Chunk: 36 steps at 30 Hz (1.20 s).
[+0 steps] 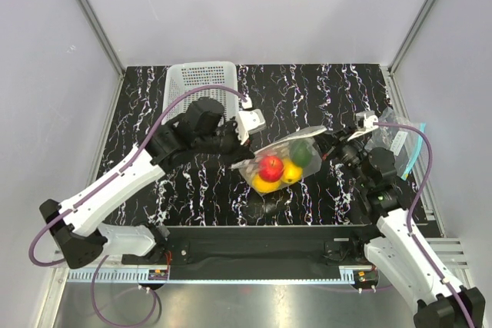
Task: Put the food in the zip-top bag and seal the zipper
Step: Zip the zipper food storage bag at the center of the board, then place the zipper food storage bag at the center of the board.
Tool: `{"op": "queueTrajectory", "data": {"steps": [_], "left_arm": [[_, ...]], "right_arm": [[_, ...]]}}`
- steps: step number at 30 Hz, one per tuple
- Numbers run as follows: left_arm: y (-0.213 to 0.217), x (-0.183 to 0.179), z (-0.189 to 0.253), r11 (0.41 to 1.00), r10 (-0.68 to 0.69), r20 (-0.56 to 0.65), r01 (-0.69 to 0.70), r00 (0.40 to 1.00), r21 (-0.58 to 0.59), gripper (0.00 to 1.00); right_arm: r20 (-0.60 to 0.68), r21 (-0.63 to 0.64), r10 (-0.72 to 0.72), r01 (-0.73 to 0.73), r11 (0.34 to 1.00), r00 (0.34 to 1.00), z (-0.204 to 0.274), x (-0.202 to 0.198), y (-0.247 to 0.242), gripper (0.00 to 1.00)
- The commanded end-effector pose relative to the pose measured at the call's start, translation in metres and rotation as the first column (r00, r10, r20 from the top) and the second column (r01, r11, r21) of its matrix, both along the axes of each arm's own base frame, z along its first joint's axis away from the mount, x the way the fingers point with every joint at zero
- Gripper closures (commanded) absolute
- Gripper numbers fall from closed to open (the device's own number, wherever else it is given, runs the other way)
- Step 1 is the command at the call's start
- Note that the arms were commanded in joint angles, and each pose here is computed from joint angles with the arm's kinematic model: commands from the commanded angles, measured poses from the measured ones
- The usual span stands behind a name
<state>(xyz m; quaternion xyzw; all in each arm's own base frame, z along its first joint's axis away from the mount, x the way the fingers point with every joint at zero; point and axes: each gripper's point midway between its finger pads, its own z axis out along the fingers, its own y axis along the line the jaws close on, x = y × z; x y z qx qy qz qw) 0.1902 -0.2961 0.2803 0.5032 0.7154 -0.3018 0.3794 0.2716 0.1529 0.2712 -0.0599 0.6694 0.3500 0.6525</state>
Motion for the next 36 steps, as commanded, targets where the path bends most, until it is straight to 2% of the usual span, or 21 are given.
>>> {"op": "queueTrajectory", "data": {"steps": [1, 10, 14, 16, 19, 20, 21, 22, 24, 31, 36], "left_arm": [[0.023, -0.004, -0.001, 0.998, 0.063, 0.004, -0.063, 0.998, 0.028, 1.0], [0.038, -0.004, -0.014, 0.99, 0.132, -0.009, -0.132, 0.991, 0.042, 1.0], [0.043, -0.003, -0.017, 0.987, 0.156, -0.018, -0.155, 0.988, 0.045, 1.0], [0.045, -0.002, -0.016, 0.986, 0.165, -0.016, -0.164, 0.986, 0.04, 1.0], [0.045, 0.001, -0.014, 0.984, 0.178, -0.012, -0.177, 0.984, 0.029, 1.0], [0.044, 0.002, -0.013, 0.981, 0.192, -0.014, -0.191, 0.981, 0.024, 1.0], [0.047, 0.008, -0.014, 0.973, 0.229, -0.005, -0.229, 0.973, 0.03, 1.0], [0.049, 0.012, -0.014, 0.968, 0.25, 0.0, -0.25, 0.968, 0.031, 1.0], [0.054, 0.024, -0.013, 0.946, 0.322, 0.008, -0.322, 0.947, 0.027, 1.0], [0.068, 0.051, -0.013, 0.889, 0.456, 0.003, -0.456, 0.89, 0.044, 1.0], [0.113, 0.081, -0.018, 0.76, 0.644, 0.058, -0.647, 0.763, 0.065, 1.0]], "right_arm": [[-0.024, 0.04, -0.304, 0.305, 0.952, 0.952, 0.005, 0.023, -0.056, 1.0], [-0.075, 0.044, -0.438, 0.441, 0.896, 0.896, -0.004, 0.027, -0.086, 1.0], [-0.056, 0.052, -0.45, 0.453, 0.89, 0.891, -0.001, 0.023, -0.09, 1.0], [-0.04, 0.044, -0.412, 0.414, 0.909, 0.91, 0.002, 0.022, -0.082, 1.0], [0.001, 0.026, -0.334, 0.334, 0.942, 0.943, 0.005, 0.019, -0.068, 0.62], [0.006, 0.021, -0.324, 0.324, 0.946, 0.946, 0.005, 0.018, -0.067, 0.38], [0.017, 0.021, -0.316, 0.315, 0.949, 0.949, 0.006, 0.017, -0.066, 0.28], [0.018, 0.02, -0.31, 0.31, 0.951, 0.951, 0.005, 0.017, -0.064, 0.22], [0.02, 0.022, -0.311, 0.311, 0.95, 0.95, 0.005, 0.016, -0.065, 0.16], [0.022, 0.022, -0.319, 0.318, 0.948, 0.948, 0.003, 0.016, -0.066, 0.14], [0.019, 0.026, -0.331, 0.331, 0.943, 0.943, 0.001, 0.017, -0.069, 0.14]]}}
